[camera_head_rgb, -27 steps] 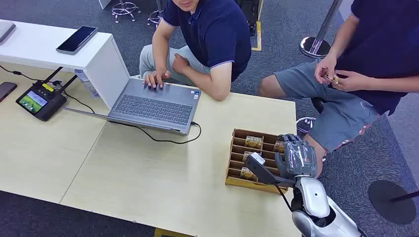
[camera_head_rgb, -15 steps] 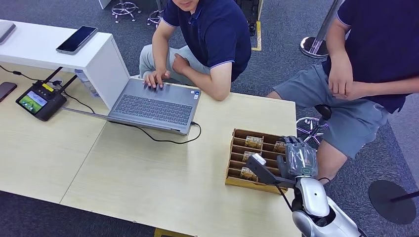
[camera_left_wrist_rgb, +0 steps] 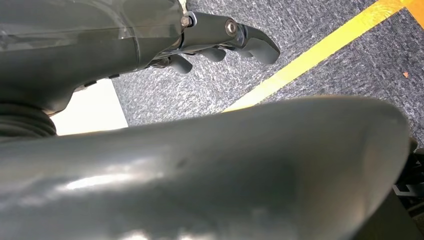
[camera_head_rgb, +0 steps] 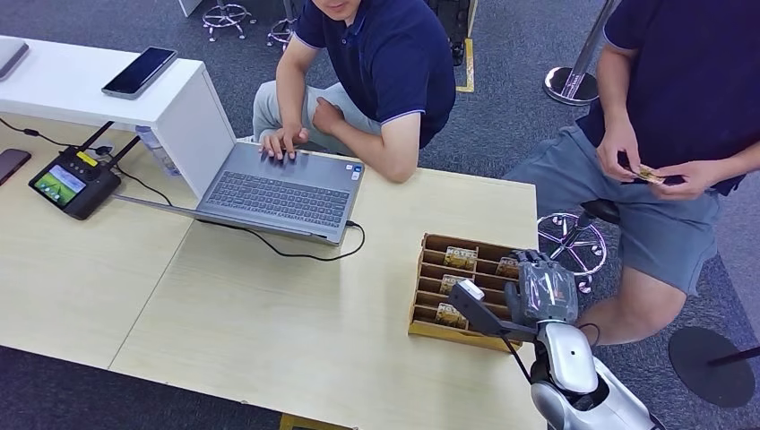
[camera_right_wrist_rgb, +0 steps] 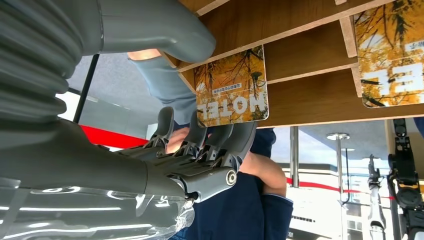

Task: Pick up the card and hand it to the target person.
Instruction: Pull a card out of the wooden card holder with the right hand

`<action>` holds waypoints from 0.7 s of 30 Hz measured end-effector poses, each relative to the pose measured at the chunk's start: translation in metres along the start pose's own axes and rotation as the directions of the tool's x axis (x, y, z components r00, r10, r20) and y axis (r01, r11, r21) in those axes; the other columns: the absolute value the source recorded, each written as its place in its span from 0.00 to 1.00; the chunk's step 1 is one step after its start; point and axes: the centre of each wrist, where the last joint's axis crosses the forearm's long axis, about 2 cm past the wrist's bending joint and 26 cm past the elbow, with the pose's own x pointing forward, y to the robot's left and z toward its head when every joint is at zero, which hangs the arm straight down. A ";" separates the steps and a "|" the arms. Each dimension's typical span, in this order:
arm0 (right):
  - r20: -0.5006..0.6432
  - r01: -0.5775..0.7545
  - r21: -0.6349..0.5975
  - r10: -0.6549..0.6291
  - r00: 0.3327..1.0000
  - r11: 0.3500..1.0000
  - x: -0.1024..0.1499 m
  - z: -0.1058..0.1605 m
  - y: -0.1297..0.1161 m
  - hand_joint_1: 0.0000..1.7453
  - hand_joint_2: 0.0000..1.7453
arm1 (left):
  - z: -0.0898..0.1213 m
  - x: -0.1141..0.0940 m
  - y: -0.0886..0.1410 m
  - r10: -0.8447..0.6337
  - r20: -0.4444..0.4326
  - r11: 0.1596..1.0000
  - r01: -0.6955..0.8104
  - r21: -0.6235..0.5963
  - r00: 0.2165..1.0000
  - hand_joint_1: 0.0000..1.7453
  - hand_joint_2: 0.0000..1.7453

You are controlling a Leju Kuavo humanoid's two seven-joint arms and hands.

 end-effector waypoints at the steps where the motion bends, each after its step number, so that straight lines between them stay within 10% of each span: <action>1: -0.001 0.001 -0.001 -0.001 1.000 1.000 0.000 0.000 0.000 0.55 1.00 | 0.000 0.000 0.000 0.000 0.000 1.000 0.000 0.000 1.000 0.00 0.00; 21: 0.001 0.012 -0.043 -0.012 1.000 0.999 -0.002 0.000 0.001 0.84 1.00 | 0.000 -0.001 -0.001 -0.017 0.008 1.000 0.017 -0.002 1.000 0.00 0.00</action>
